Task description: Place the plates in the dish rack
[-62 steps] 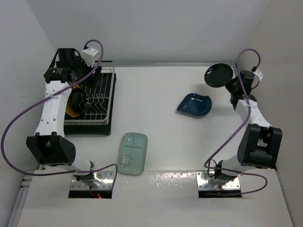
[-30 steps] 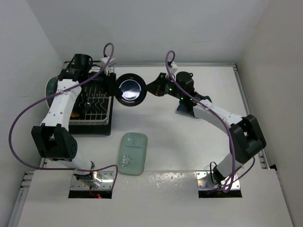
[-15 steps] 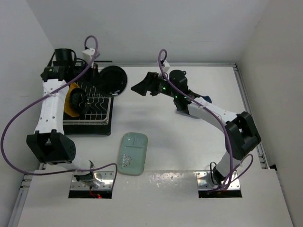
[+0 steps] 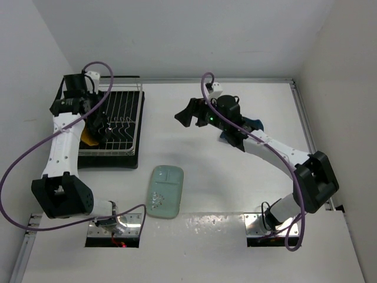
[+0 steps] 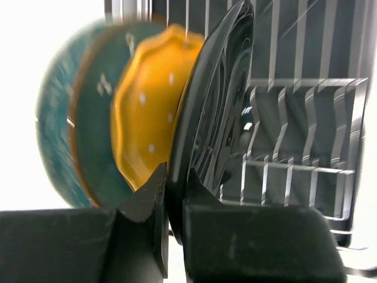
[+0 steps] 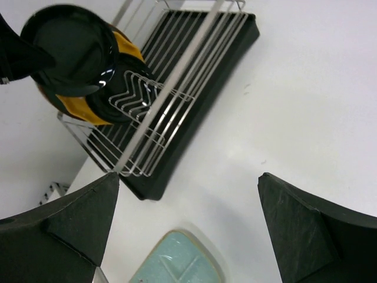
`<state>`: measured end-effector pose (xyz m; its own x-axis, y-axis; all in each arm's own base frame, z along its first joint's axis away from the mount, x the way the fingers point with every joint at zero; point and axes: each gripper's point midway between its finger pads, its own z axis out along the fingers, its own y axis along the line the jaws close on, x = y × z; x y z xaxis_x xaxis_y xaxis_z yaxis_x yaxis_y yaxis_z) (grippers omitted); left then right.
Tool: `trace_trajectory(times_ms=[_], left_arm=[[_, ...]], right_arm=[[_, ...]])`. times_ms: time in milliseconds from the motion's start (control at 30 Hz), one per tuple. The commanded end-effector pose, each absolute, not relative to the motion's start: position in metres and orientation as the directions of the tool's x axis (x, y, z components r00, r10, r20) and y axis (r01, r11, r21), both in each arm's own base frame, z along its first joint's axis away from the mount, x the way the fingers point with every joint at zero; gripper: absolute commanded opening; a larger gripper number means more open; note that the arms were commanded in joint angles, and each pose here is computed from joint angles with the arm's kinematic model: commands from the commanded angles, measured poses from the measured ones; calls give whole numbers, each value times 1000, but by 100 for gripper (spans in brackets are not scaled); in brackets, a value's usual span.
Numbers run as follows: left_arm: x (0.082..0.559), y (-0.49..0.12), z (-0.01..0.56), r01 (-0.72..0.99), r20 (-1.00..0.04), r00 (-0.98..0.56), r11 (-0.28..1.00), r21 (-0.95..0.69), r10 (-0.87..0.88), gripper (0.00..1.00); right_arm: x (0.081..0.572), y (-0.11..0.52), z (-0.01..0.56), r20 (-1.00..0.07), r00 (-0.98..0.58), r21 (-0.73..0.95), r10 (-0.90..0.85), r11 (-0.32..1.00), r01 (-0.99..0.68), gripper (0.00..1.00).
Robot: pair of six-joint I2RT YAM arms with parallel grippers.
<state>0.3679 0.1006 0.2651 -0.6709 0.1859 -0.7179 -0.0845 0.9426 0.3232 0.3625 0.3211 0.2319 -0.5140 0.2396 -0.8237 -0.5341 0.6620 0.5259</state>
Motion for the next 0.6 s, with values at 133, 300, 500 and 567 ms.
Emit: trace_trajectory(times_ms=[133, 300, 500, 567], left_arm=[[373, 127, 258, -210, -736, -650, 885, 415, 190, 0], [370, 121, 224, -147, -705, -687, 916, 374, 177, 0], [367, 120, 208, -127, -718, -686, 952, 278, 118, 0], [368, 123, 221, -146, -736, -666, 946, 289, 122, 0]], right_arm=[[362, 299, 236, -840, -479, 504, 255, 694, -514, 100], [362, 291, 231, -831, -489, 514, 265, 703, -492, 100], [359, 282, 223, -825, -501, 512, 261, 720, -469, 100], [360, 279, 222, -823, -504, 512, 262, 725, -461, 100]])
